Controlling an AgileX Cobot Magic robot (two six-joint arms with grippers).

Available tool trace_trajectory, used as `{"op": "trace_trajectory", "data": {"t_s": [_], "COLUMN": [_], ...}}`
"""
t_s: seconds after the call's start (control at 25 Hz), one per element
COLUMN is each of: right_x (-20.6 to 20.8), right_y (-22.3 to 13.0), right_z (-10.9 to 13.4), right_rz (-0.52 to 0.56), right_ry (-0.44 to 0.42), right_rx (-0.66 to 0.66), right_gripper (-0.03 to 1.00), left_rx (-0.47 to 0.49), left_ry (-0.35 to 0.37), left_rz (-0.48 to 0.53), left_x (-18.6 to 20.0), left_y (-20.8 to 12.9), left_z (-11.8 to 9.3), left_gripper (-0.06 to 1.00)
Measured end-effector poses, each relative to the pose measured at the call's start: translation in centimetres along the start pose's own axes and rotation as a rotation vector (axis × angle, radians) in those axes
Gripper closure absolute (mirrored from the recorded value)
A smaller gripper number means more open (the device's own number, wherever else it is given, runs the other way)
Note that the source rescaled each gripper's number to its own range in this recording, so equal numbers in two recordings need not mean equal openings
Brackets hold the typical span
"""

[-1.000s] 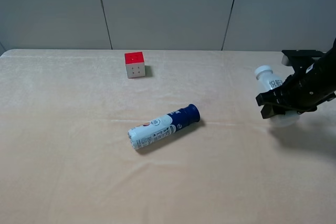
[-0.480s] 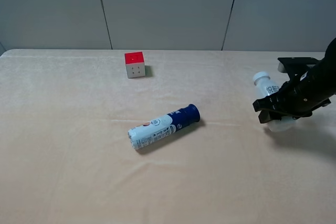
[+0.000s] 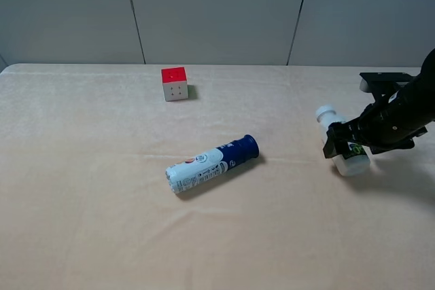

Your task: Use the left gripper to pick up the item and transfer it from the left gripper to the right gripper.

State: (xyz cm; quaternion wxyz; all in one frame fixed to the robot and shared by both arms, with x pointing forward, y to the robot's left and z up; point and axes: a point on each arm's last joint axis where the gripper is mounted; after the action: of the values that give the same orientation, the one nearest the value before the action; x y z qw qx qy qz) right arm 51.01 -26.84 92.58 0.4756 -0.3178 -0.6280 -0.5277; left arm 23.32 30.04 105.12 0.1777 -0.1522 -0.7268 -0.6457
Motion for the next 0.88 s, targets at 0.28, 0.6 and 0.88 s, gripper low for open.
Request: {"op": "trace_trajectory", "data": {"t_s": [0.28, 0.6, 0.88], "right_x": [0.3, 6.4, 14.0], "right_y": [0.0, 1.9, 0.6], "right_z": [0.0, 0.3, 1.0], "right_rz": [-0.005, -0.107, -0.189], "right_ry": [0.002, -0.002, -0.024], "right_rx": [-0.004, 0.004, 0.051], "right_gripper": [-0.03, -0.03, -0.03], "left_rx": [0.000, 0.000, 0.000], "left_ry": [0.000, 0.000, 0.000], "left_rz": [0.000, -0.001, -0.001], "left_x": [0.0, 0.0, 0.0], "left_y": [0.0, 0.0, 0.0], "left_z": [0.0, 0.0, 0.0], "left_gripper": [-0.03, -0.03, -0.03]}}
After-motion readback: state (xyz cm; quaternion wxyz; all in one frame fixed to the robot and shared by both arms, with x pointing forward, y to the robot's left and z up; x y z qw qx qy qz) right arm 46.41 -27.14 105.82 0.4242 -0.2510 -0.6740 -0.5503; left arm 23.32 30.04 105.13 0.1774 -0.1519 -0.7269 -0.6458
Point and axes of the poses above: a point on each arm's last joint axis where the gripper is mounted, x pointing back along that axis away from the gripper, z along the wrist's bending axis when the last joint is at zero, y = z × x, and after that the axes turned 8 degrees about x, right-handed
